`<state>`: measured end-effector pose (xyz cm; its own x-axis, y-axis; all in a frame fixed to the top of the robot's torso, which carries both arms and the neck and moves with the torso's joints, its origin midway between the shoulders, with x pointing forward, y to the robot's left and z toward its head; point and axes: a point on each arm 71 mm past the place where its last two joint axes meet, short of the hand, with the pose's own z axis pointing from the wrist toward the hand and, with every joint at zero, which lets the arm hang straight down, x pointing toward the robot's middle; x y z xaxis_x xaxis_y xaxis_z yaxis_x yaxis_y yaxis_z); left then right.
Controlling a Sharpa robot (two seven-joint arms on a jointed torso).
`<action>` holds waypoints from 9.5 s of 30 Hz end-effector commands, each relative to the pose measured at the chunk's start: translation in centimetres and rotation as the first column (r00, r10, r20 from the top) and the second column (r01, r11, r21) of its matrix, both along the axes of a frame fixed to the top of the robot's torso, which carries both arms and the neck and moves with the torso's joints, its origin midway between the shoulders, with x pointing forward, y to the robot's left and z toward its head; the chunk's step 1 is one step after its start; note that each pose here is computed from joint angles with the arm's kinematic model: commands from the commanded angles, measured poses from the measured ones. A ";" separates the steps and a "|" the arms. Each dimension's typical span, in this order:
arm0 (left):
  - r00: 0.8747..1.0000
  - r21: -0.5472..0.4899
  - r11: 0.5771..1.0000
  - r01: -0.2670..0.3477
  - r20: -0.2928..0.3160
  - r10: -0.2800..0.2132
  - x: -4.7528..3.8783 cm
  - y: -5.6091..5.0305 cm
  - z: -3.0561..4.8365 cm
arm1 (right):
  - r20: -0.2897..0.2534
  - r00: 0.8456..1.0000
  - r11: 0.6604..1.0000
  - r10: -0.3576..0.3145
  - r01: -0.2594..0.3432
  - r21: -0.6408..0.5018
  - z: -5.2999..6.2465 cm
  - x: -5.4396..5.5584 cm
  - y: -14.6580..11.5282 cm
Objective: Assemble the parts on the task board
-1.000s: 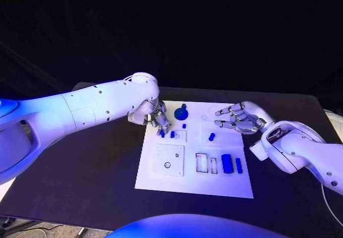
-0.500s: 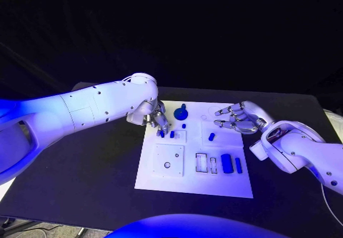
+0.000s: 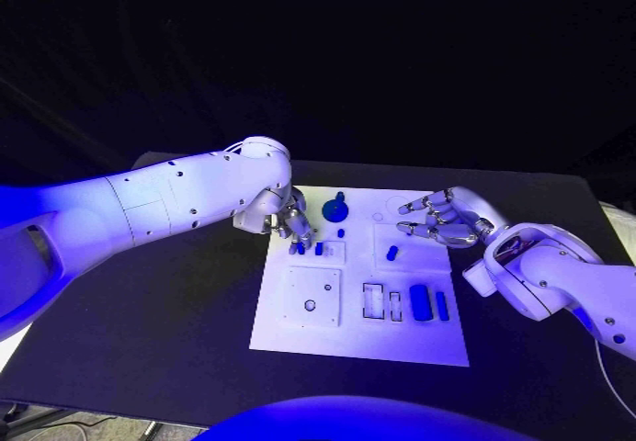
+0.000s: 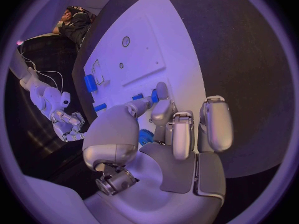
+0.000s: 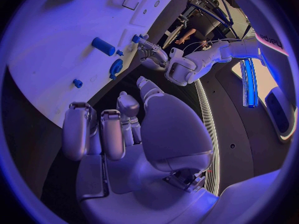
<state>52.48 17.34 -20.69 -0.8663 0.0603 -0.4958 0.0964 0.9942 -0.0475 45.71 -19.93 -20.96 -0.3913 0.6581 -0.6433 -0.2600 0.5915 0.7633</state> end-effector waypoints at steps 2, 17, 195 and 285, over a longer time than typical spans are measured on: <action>1.000 0.013 1.000 0.017 -0.013 -0.017 -0.29 -0.1 -0.33 | -0.001 1.000 1.000 0.016 -0.016 -0.008 -0.1 -0.1 0.2; 0.999 -0.017 1.000 -0.011 0.044 0.012 -0.06 -0.2 -0.01 | 0.000 1.000 1.000 0.018 -0.018 -0.007 -0.1 -0.1 0.2; 0.757 -0.239 0.901 0.362 0.640 -0.134 -1.66 -0.4 0.81 | -0.004 1.000 1.000 0.016 -0.016 0.003 -0.8 -0.2 0.1; 0.731 -0.928 0.355 -0.115 0.163 0.663 -1.68 7.3 2.02 | 0.184 0.983 0.927 0.029 0.042 -0.374 0.1 0.7 -4.1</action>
<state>50.67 23.80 -19.05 -0.3873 -0.6735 -0.6295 0.1099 0.6443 -0.7569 46.45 -24.10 -20.68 -0.2584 0.4950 -0.8296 -0.3330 0.7604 0.5575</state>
